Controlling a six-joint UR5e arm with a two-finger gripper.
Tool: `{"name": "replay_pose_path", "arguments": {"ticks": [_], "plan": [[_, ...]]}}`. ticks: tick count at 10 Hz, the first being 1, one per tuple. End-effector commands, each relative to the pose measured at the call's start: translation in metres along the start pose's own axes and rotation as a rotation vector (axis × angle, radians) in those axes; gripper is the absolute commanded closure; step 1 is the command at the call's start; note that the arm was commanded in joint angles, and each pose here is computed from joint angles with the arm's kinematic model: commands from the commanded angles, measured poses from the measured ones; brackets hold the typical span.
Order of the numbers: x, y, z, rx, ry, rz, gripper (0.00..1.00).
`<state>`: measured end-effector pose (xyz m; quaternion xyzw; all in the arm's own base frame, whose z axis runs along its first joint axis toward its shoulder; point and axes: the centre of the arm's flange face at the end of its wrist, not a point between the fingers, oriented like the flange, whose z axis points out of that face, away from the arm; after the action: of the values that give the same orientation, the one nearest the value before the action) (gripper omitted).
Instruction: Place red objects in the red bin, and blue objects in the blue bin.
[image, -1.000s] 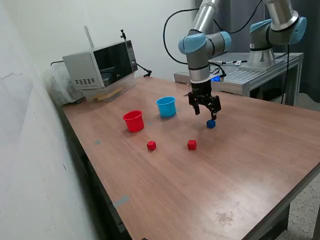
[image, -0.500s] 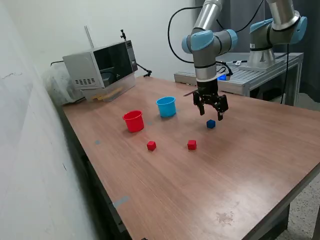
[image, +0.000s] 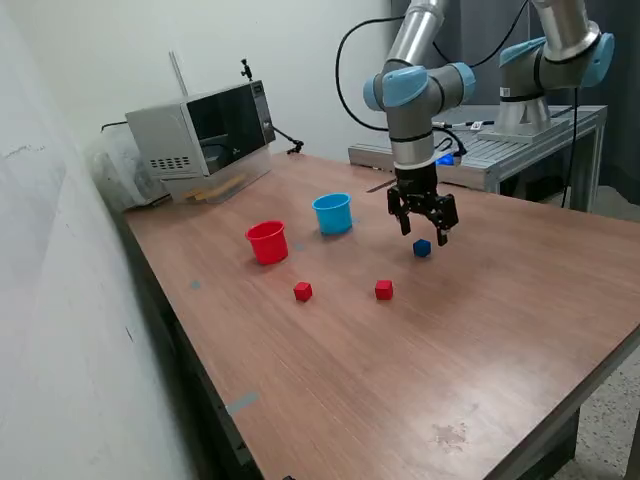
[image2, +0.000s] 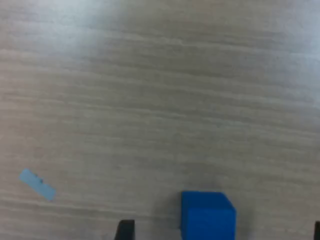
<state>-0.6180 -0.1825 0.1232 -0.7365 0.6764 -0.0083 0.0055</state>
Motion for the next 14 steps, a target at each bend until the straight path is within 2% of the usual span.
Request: {"name": "replay_pose_path", "arguments": {"ticks": [1, 2, 9, 11, 12, 14], "plan": [[-0.004, 0.007, 0.002, -0.004, 0.0, 0.005, 0.0], [-0.004, 0.006, 0.002, -0.002, 0.0, 0.005, 1.0], [-0.007, 0.005, -0.001, -0.001, -0.009, -0.002, 1.0], [-0.016, 0.006, -0.057, -0.082, -0.011, 0.013, 1.0], [-0.017, 0.001, -0.077, -0.07, -0.011, 0.013, 1.0], [-0.066, 0.003, -0.1, -0.08, -0.015, 0.056, 1.0]]}}
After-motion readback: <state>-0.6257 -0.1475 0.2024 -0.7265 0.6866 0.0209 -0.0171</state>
